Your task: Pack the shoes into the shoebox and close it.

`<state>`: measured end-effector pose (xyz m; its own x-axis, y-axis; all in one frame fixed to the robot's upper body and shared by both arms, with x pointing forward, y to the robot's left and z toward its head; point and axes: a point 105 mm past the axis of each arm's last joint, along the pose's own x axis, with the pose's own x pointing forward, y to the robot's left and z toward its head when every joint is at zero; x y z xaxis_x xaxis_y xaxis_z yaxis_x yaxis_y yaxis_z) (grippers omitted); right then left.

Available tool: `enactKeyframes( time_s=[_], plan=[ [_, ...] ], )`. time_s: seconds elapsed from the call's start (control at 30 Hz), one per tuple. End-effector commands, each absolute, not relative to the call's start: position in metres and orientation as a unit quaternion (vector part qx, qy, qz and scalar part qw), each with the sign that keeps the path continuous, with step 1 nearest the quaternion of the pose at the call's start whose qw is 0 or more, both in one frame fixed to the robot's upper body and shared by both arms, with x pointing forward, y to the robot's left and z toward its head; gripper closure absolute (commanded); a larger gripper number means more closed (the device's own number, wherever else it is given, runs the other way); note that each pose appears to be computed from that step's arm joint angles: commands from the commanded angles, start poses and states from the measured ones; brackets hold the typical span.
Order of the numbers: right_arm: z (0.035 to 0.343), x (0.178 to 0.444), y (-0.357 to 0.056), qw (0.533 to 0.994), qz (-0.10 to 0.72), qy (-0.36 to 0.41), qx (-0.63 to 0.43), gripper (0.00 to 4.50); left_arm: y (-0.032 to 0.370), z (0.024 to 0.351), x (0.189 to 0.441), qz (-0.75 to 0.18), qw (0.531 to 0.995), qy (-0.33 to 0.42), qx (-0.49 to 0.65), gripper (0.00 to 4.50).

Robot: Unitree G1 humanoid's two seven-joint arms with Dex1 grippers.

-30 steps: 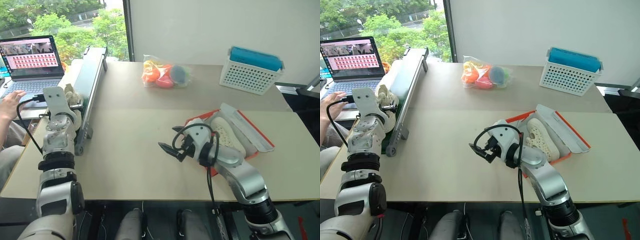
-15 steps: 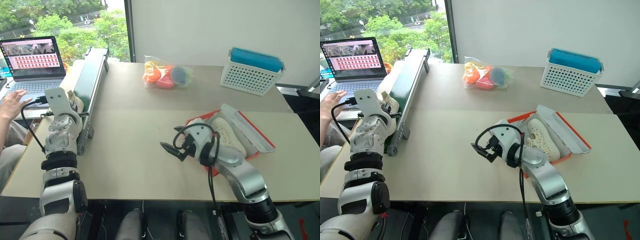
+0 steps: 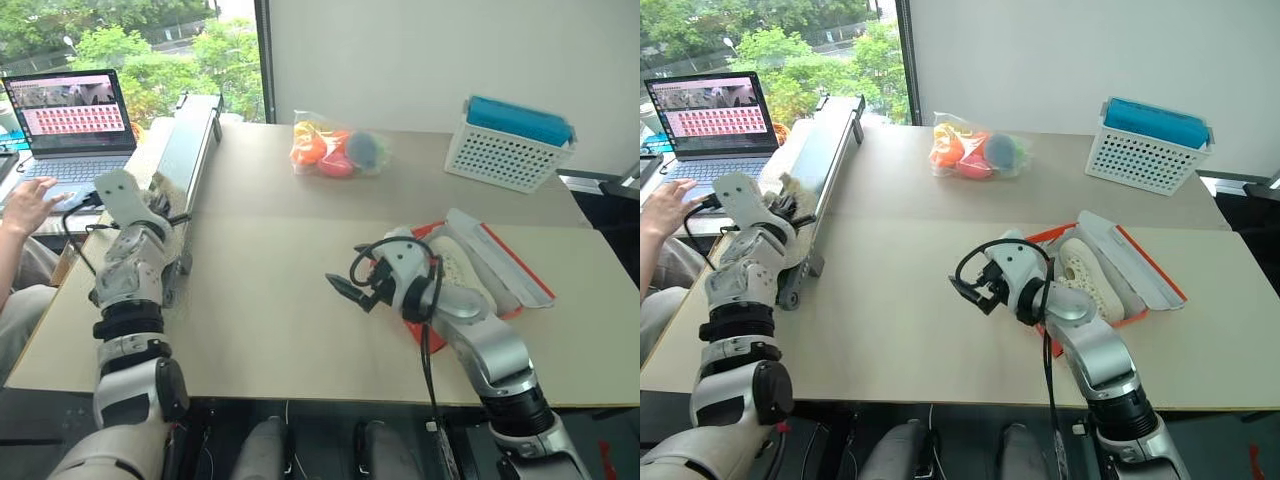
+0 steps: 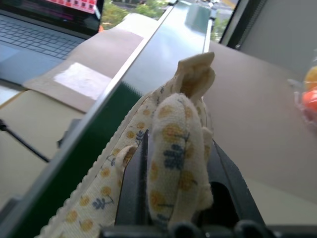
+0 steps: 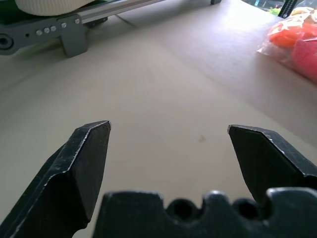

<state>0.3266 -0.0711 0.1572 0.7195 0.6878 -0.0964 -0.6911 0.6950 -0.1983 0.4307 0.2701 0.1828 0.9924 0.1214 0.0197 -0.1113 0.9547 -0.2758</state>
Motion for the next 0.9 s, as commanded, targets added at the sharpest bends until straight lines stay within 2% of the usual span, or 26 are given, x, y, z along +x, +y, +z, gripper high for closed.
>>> enactKeyframes(
  time_s=[0.03, 0.23, 0.37, 0.53, 0.7, 0.9],
  plan=[
    [0.177, 0.339, -0.083, 0.938, 0.337, -0.017, -0.079, 0.00, 0.235, 0.232, 0.431, -0.020, 0.986, -0.085, -0.142, 4.21],
    [0.185, 0.371, -0.111, 0.970, 0.237, 0.022, 0.055, 0.00, 0.183, 0.238, 0.426, -0.103, 0.978, -0.081, -0.165, 4.21],
    [0.196, 0.376, -0.104, 0.956, 0.241, 0.052, 0.158, 0.00, 0.144, 0.226, 0.420, -0.155, 0.971, -0.056, -0.174, 4.21],
    [0.222, 0.383, -0.070, 0.925, 0.276, 0.091, 0.245, 0.00, 0.092, 0.215, 0.409, -0.230, 0.955, -0.028, -0.184, 4.21],
    [0.230, 0.388, -0.049, 0.920, 0.283, 0.125, 0.241, 0.00, 0.067, 0.217, 0.404, -0.267, 0.945, -0.021, -0.185, 4.21],
    [0.219, 0.395, -0.053, 0.924, 0.265, 0.148, 0.231, 0.00, 0.056, 0.216, 0.400, -0.284, 0.941, -0.017, -0.186, 4.21]
  ],
)
